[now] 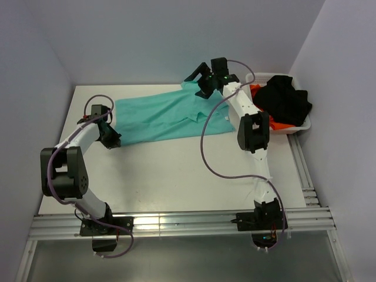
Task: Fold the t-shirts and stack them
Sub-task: Fold the flattened tshirt in 1/3 of the way
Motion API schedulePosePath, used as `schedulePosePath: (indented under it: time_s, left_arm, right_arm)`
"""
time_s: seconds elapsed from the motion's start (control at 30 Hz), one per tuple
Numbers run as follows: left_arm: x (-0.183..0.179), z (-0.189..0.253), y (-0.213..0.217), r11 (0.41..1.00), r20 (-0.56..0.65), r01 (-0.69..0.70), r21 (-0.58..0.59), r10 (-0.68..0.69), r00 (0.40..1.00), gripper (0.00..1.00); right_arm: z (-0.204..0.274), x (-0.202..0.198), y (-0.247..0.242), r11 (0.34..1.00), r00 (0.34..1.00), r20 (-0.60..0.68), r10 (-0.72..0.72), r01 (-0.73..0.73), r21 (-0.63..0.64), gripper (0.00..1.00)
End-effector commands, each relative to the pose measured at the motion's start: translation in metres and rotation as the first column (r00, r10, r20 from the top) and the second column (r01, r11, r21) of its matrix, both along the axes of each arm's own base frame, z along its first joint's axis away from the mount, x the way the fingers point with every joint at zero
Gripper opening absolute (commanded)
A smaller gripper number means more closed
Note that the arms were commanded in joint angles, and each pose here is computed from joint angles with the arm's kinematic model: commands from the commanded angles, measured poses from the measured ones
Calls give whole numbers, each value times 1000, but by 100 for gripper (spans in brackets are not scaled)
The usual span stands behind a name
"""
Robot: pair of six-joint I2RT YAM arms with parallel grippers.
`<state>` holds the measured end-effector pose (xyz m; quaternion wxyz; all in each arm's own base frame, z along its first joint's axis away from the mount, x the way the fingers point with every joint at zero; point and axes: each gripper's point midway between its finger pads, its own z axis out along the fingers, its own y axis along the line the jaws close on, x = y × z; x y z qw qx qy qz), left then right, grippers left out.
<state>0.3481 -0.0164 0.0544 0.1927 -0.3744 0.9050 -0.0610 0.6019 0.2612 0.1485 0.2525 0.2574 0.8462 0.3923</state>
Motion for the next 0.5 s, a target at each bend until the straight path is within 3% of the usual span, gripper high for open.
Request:
schedulePosePath:
  time_s: [0.0,0.13,0.2,0.23,0.47]
  left_arm:
    - [-2,19,1,1000,58,3,13,-4,998,0]
    - [-1,21,0,1000,85,10,11,-11,996,0]
    - [0,19,0,1000,84,10,7,-11,996,0]
    - [1,17,-1,1000,78,13,2,-13,997,0]
    - [5,6,-8,999,73,15,-36,-12,997,0]
  right_arm:
    - [79,-1,-25,997,989,124,-74,75,-6,98]
    - [19,-62,-69,951,993,-65,-103,79,-298,85]
    - [17,-82,-88,909,988,-72,-135,95,-405,84]
    - [-4,-101,-96,887,980,-138,-145,67,-456,84]
    - [-34,-133,-103,859,969,-184,-163,48,-509,85]
